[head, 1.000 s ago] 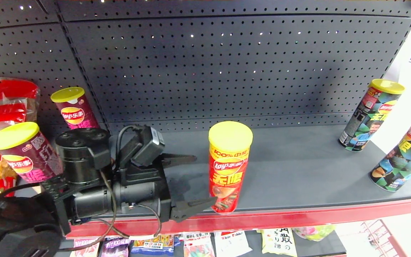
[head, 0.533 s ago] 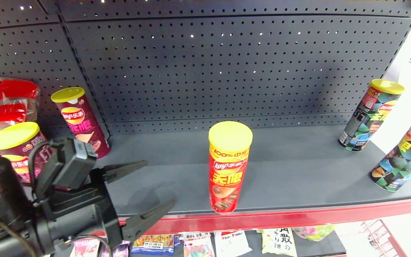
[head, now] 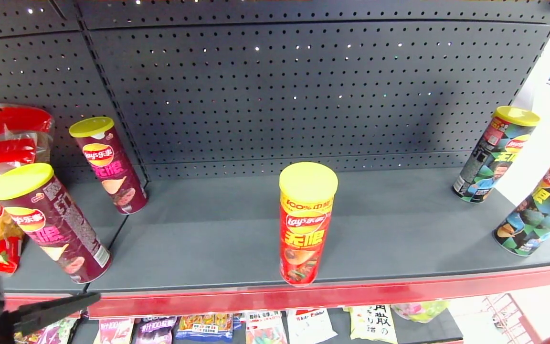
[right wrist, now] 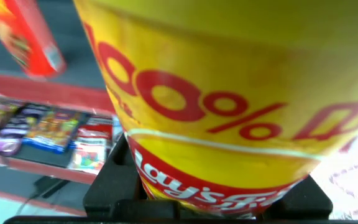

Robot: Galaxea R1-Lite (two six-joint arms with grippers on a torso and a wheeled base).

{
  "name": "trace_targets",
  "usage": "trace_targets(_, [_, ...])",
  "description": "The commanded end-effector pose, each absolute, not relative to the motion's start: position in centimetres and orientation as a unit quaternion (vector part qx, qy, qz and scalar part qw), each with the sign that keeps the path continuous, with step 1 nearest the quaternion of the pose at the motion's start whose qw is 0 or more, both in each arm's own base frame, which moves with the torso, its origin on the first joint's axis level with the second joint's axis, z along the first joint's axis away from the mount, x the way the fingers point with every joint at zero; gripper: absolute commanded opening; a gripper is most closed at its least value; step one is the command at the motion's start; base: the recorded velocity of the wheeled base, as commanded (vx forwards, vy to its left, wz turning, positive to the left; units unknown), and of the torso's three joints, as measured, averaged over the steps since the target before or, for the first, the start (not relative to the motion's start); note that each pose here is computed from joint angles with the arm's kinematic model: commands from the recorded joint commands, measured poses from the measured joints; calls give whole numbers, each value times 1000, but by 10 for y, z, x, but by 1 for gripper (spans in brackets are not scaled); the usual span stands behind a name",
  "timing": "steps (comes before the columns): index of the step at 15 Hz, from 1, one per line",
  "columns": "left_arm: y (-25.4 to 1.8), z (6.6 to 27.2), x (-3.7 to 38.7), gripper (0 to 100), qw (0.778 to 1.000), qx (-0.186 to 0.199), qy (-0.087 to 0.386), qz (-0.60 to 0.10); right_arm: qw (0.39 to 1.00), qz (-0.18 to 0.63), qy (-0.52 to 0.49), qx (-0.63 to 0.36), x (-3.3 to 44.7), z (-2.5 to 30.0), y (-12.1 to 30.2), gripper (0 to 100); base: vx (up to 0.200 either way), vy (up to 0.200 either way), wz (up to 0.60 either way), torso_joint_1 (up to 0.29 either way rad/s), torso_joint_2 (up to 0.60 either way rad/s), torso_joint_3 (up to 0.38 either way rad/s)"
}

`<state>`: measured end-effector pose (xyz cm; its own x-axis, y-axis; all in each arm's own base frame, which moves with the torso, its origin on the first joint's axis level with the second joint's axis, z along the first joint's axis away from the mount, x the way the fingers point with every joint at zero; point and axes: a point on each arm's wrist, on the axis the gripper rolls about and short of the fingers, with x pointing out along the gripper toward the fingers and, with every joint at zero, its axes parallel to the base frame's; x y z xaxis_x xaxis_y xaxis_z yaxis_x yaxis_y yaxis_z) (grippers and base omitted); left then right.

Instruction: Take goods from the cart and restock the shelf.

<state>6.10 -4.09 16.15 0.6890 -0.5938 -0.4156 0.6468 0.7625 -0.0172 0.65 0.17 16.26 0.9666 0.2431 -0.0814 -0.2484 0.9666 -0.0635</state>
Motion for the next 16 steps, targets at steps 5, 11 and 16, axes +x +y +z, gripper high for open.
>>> trace_targets(5, [-7, 166, 6, 100, 935, 56, 100, -336, 965, 239, 102, -40, 169, 239, 63, 0, 0, 0, 0, 0, 0, 0])
trace_targets(11, [-2, 144, 0, 100, 941, 60, 106, -317, 950, 286, 118, -43, 269, 225, 112, 0, 0, 0, 0, 0, 0, 0])
trace_targets(16, [-2, 141, 0, 100, 945, 63, 110, -302, 944, 317, 77, -47, 312, 192, 157, 0, 0, 0, 0, 0, 0, 0])
